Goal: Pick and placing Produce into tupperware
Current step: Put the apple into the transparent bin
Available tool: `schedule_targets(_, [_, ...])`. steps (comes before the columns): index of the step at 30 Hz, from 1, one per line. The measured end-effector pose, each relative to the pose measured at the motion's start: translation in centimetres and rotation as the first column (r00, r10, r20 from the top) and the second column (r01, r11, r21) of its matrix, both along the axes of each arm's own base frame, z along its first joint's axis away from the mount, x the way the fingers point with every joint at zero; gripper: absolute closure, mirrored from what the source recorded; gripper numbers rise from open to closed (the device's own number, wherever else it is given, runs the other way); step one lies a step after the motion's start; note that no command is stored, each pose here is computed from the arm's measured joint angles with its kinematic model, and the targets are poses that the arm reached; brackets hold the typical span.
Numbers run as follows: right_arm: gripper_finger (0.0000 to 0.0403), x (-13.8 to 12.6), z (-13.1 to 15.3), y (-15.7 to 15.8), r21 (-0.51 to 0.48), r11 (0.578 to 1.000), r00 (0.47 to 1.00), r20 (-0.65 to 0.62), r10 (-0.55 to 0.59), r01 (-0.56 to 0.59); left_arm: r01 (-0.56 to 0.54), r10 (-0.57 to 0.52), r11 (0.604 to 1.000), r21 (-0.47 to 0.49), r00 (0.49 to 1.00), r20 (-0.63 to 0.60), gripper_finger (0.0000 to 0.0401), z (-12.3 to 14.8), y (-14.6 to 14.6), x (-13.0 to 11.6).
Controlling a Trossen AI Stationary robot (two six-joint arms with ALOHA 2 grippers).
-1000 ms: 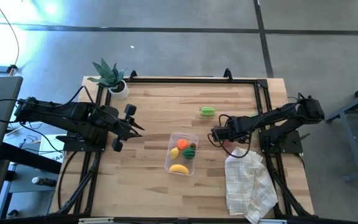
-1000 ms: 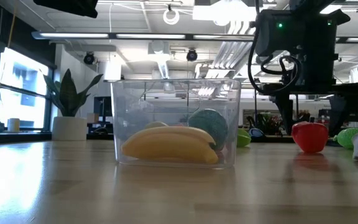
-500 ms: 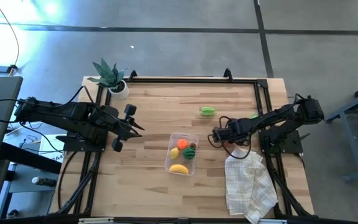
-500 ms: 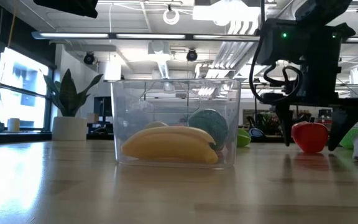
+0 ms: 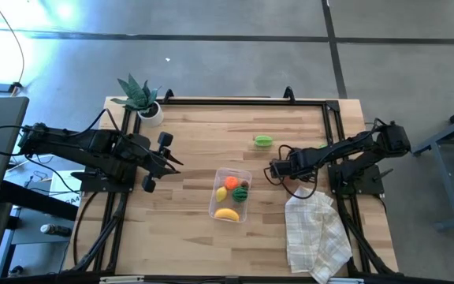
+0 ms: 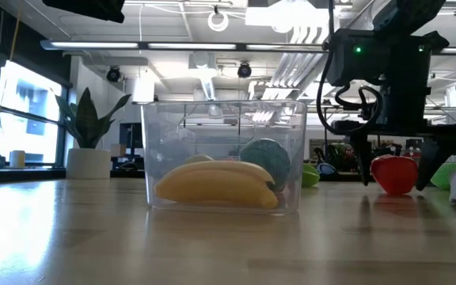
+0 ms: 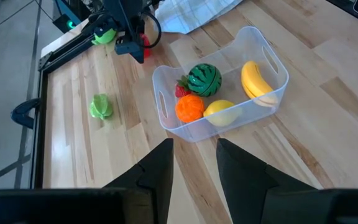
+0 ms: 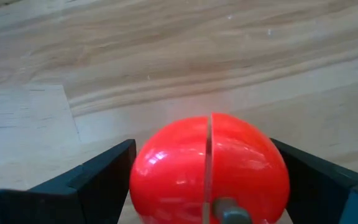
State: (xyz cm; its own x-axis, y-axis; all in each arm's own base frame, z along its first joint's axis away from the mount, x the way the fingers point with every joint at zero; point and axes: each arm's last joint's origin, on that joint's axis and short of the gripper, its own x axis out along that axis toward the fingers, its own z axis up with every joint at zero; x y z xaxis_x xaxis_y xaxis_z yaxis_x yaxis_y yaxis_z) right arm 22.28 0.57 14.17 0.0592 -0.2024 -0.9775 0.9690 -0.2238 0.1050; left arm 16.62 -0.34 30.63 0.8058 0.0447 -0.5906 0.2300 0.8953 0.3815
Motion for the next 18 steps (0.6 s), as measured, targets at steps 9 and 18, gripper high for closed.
schedule_targets(9, [0.0061,0.0,0.0,0.0,-0.001,1.0,1.0,-0.001,0.004,-0.004,0.0,0.0,1.0,0.0,1.0,0.0,0.029,0.0,0.0,0.01])
schedule_targets(18, [0.0074,0.0,0.01,0.0,-0.002,1.0,1.0,-0.004,0.021,-0.021,0.0,0.0,1.0,0.0,1.0,0.0,0.029,0.0,0.0,0.0])
